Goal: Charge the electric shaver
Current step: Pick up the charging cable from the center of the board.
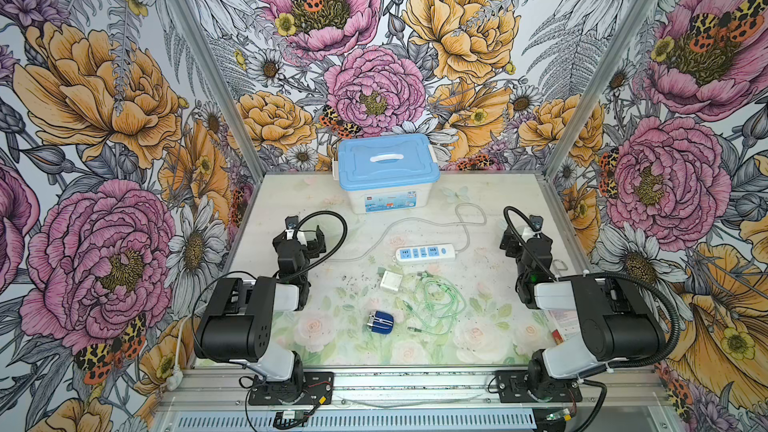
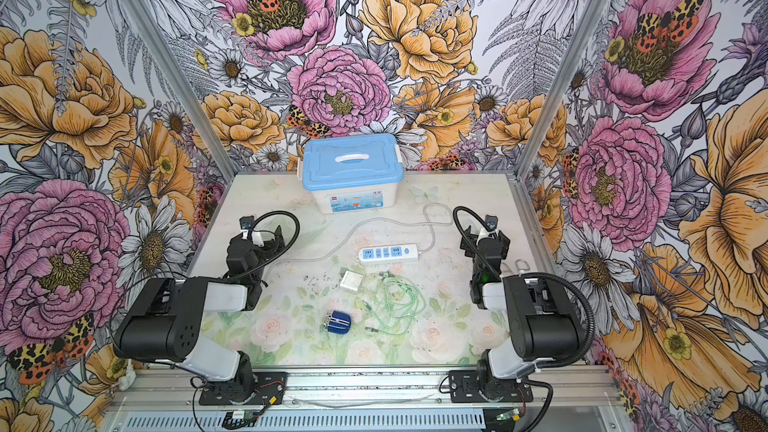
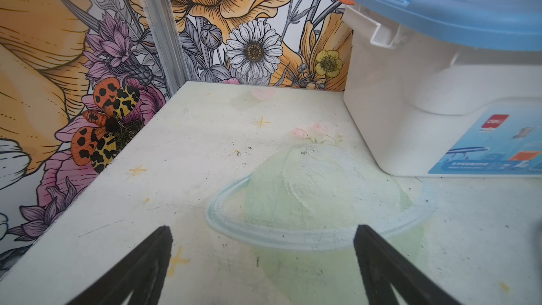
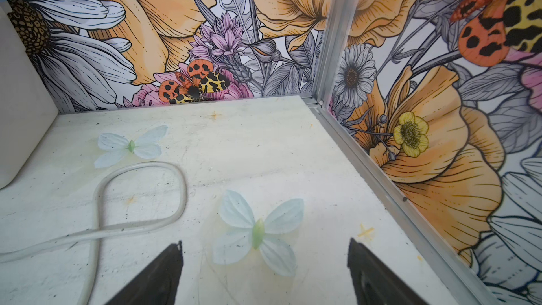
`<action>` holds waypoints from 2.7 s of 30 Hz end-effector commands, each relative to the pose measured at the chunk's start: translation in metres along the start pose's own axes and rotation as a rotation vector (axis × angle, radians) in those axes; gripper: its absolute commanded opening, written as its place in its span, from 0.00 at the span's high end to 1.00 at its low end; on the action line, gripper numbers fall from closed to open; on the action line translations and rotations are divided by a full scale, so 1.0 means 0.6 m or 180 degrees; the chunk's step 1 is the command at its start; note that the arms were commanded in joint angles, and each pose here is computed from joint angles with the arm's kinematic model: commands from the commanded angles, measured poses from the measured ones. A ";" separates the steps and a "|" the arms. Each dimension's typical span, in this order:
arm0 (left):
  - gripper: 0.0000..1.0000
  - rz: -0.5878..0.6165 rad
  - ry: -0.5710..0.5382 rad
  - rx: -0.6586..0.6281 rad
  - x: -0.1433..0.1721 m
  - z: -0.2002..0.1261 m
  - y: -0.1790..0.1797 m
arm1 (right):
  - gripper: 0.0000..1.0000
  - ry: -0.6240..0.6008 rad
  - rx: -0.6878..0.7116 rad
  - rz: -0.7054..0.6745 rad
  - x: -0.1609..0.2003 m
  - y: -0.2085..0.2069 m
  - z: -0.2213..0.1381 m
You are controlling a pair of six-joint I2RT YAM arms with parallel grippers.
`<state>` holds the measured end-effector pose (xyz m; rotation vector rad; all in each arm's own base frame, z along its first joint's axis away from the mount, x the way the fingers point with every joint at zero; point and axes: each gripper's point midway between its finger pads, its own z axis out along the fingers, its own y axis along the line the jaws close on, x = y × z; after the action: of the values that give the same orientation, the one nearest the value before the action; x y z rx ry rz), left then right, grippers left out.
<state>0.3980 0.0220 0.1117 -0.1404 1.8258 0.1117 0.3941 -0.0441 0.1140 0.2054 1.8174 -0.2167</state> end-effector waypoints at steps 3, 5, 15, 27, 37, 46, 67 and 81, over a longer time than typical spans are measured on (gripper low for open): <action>0.03 -0.0170 -0.0067 -0.0284 -0.043 -0.005 0.030 | 0.17 0.0050 0.0002 -0.0064 -0.025 0.010 -0.003; 0.06 -0.0133 0.0042 -0.0455 -0.067 -0.008 0.037 | 0.21 0.0228 0.0012 -0.0193 -0.040 0.022 -0.001; 0.07 -0.0518 0.0494 0.0129 -0.131 -0.038 -0.082 | 0.38 0.1034 -0.1732 -0.0833 -0.051 0.255 -0.091; 0.07 -0.0368 0.1084 0.1169 -0.121 -0.129 -0.209 | 0.64 0.2013 -0.3288 -0.0560 0.050 0.407 -0.189; 0.06 -0.0457 0.1063 0.1343 -0.126 -0.150 -0.218 | 0.70 0.2345 -0.3402 -0.0818 0.123 0.456 -0.211; 0.06 -0.0568 0.1103 0.1480 -0.111 -0.137 -0.237 | 0.70 0.2407 -0.3393 -0.0957 0.150 0.444 -0.240; 0.06 -0.0610 0.1142 0.1536 -0.100 -0.135 -0.241 | 0.69 0.2594 -0.3082 -0.1265 0.214 0.444 -0.230; 0.06 -0.0664 0.1236 0.1699 -0.084 -0.134 -0.267 | 1.00 0.2054 -0.3224 -0.1117 0.097 0.459 -0.245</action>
<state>0.3594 -0.1350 0.1828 0.0147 2.1556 -0.5180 0.3047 0.2530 0.0511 -0.8504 2.4434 0.5761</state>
